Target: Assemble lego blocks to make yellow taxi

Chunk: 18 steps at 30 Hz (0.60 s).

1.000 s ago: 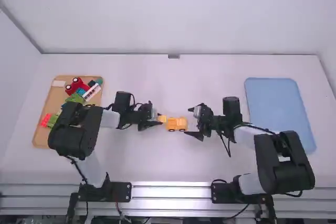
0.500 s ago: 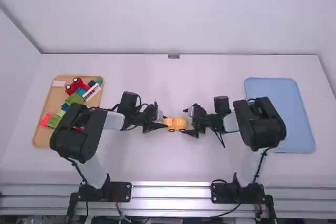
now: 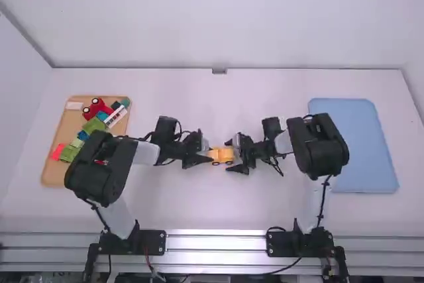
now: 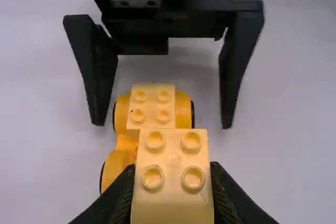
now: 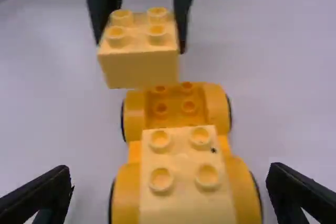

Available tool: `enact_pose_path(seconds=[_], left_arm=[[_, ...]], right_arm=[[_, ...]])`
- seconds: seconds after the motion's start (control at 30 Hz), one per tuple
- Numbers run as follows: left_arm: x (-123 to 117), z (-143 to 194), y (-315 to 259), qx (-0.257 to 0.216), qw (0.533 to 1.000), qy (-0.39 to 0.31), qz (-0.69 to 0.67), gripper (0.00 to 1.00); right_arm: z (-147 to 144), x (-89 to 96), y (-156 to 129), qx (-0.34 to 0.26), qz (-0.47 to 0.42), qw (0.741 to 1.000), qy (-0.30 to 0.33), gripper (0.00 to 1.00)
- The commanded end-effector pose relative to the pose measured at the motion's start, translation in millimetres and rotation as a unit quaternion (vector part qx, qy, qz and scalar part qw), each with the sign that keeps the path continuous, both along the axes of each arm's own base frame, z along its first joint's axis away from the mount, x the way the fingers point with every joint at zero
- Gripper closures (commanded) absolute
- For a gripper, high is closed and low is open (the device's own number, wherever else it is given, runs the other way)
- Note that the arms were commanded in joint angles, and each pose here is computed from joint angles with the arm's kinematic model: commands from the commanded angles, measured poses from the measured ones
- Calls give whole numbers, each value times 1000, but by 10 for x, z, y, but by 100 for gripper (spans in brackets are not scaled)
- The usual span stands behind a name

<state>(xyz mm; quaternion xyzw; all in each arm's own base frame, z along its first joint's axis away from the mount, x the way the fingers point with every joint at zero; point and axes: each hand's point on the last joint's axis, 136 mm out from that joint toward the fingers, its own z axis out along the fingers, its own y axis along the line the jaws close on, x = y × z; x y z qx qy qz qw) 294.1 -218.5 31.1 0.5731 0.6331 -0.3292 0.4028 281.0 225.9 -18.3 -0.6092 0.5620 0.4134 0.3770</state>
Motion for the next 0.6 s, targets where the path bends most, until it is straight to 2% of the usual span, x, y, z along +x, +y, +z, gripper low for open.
enact_pose_path(seconds=[0.0,0.03,0.17,0.27,0.3,0.37,0.47,0.57], left_arm=[[92,14,-11,2,1000,-4,5,94],[93,4,-11,3,1000,-2,5,94],[121,-56,-34,-1,1000,9,0,94],[107,-42,-67,-15,1000,14,-12,94],[106,-50,-68,-14,1000,14,-13,94],[116,-61,-70,-15,1000,12,-13,95],[93,-71,-88,-14,1000,14,-16,95],[62,-85,-128,-13,1000,15,-22,96]], right_arm=[[-4,40,68,0,16,1000,-27,0],[-6,38,78,-1,18,999,-28,0],[-33,16,121,-10,24,999,-33,11],[-34,20,112,-10,22,999,-31,25],[-34,14,112,-10,22,999,-30,35],[-37,9,110,-10,22,999,-29,46],[-38,11,110,-11,22,999,-29,51],[-37,11,117,-11,23,999,-31,53]])
